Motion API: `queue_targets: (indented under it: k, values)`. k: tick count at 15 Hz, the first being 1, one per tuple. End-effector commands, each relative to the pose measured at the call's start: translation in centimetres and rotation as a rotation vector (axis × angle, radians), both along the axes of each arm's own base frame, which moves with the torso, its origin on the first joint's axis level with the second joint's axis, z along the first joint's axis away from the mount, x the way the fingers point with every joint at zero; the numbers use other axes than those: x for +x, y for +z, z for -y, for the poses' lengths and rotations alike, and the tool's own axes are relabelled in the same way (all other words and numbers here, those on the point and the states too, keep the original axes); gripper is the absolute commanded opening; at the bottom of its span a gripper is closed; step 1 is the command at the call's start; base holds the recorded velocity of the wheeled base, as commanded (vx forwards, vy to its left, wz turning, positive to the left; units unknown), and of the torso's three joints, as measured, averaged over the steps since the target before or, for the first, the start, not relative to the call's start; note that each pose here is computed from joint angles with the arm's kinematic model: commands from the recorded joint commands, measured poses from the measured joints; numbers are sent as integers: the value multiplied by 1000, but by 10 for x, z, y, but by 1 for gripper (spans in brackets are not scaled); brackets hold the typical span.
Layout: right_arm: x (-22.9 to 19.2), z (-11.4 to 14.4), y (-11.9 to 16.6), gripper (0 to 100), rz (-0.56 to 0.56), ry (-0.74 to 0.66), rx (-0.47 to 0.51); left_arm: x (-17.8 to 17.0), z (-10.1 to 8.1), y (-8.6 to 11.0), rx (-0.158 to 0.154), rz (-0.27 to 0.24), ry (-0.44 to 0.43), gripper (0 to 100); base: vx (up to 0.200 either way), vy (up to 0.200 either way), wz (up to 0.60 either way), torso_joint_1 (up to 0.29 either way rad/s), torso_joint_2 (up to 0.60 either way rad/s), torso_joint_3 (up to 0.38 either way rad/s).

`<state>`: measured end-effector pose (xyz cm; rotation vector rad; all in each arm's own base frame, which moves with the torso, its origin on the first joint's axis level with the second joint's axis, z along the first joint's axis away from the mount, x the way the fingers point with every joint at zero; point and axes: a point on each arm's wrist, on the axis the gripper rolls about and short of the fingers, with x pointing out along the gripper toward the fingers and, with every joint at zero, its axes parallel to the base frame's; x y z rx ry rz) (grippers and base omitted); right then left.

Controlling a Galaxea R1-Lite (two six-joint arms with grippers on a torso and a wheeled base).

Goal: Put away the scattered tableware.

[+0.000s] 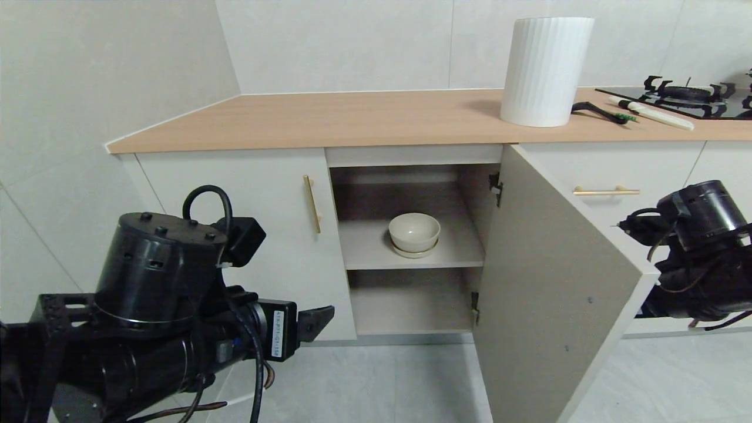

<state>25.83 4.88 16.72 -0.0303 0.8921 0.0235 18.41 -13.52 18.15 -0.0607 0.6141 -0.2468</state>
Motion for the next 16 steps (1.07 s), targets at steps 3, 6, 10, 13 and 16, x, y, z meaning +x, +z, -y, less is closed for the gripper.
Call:
queue_targets:
  k: [3,6,10,13,16]
  values:
    - [13,-55,-5,100,-10,150,21,-10,-13,5,-17,21,20,100,0,0,0,0,0,0]
    - [31,-95,-9,100,10,173,92,-8,-25,6,-20,32,73,100,0,0,0,0,0,0]
    - [69,-122,-35,100,78,131,173,-8,-28,8,-24,39,81,100,0,0,0,0,0,0]
    - [87,-131,-44,100,185,66,284,-7,-27,6,-17,31,81,100,0,0,0,0,0,0]
    - [94,-135,-52,100,211,41,285,-7,-28,5,-10,24,80,100,0,0,0,0,0,0]
